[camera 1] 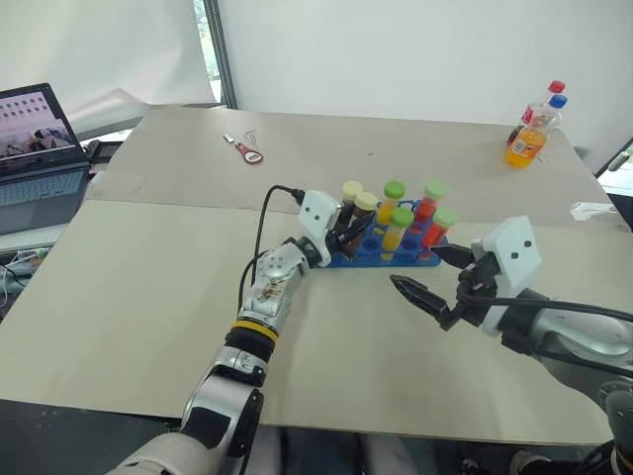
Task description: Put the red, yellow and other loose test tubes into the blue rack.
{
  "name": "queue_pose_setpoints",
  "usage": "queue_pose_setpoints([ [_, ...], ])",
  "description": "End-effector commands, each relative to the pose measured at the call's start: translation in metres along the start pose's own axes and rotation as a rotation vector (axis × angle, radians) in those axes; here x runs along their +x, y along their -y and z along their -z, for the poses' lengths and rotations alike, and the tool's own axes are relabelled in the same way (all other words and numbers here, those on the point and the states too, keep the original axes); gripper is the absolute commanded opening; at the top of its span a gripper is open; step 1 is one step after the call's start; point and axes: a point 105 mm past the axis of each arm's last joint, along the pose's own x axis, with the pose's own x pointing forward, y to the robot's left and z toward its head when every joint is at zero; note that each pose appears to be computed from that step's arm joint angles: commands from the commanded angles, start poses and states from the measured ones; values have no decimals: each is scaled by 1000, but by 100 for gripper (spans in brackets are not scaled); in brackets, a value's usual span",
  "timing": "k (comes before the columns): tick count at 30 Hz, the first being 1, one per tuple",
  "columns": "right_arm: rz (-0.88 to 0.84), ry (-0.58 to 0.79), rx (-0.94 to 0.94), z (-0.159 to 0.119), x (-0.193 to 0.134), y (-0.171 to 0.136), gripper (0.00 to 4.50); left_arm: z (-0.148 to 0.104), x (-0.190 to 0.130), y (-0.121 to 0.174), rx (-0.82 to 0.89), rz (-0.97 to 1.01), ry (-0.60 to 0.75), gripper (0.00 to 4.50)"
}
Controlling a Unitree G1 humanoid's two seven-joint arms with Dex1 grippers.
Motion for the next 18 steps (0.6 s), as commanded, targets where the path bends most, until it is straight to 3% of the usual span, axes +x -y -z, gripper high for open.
queue_pose_setpoints([
  [1,15,50,-17,-10,-1,2,450,-2,-5,-1,65,-8,10,137],
  [7,14,45,-22,-8,0,3,450,-7,-18,1,88,70,11,420],
  [8,14,48,-27,-9,0,4,450,-9,-24,-2,102,75,7,446],
  [13,1,71,-123,-12,0,12,450,-9,-67,-10,244,146,-74,446],
  [18,-95,38,-128,-8,-8,28,450,-16,-112,-31,288,202,-261,446],
])
